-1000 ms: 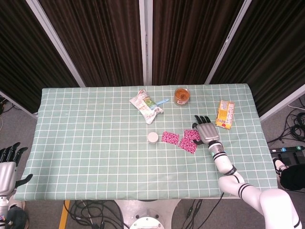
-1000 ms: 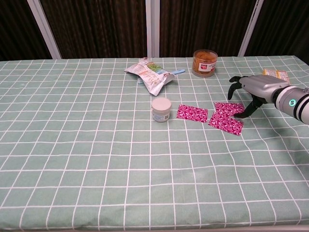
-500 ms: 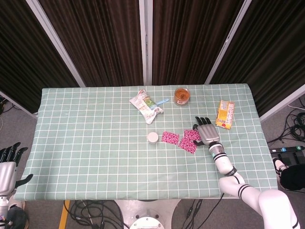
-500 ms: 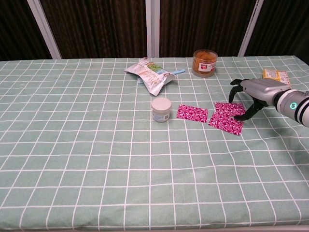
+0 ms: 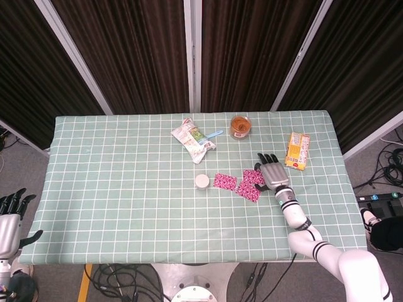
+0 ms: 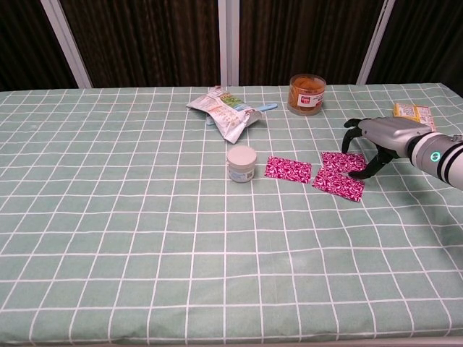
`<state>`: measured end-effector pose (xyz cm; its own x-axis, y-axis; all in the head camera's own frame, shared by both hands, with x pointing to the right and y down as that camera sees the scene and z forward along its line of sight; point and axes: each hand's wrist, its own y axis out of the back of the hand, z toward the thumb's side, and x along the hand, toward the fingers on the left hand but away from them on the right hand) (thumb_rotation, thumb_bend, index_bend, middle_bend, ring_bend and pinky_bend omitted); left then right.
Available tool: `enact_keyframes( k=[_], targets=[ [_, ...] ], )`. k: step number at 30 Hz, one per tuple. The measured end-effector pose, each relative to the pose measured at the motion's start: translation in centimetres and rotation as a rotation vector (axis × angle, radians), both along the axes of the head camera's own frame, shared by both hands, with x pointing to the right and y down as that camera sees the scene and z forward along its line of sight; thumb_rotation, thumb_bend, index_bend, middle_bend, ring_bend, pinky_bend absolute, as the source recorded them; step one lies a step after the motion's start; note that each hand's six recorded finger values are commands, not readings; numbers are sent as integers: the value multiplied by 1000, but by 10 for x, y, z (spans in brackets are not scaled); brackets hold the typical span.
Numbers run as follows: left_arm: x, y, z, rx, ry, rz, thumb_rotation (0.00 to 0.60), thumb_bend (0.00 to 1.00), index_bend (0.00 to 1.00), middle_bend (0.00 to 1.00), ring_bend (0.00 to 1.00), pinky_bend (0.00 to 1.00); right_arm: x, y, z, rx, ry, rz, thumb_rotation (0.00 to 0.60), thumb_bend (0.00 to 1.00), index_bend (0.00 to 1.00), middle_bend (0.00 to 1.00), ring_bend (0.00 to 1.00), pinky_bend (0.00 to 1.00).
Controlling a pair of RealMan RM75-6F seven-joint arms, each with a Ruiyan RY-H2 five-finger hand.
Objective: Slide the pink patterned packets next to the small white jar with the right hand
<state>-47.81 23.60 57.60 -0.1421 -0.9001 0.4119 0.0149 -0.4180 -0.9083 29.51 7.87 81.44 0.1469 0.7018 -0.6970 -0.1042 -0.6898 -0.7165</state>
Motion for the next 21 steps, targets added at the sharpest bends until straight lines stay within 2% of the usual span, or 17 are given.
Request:
enact_keyframes(
  k=[21],
  targets=[
    [0,0,0,0,0,1,600,89,252,200,141,139,4,-10,-8,32,-24,28,497,160,385,50,0,0]
  ],
)
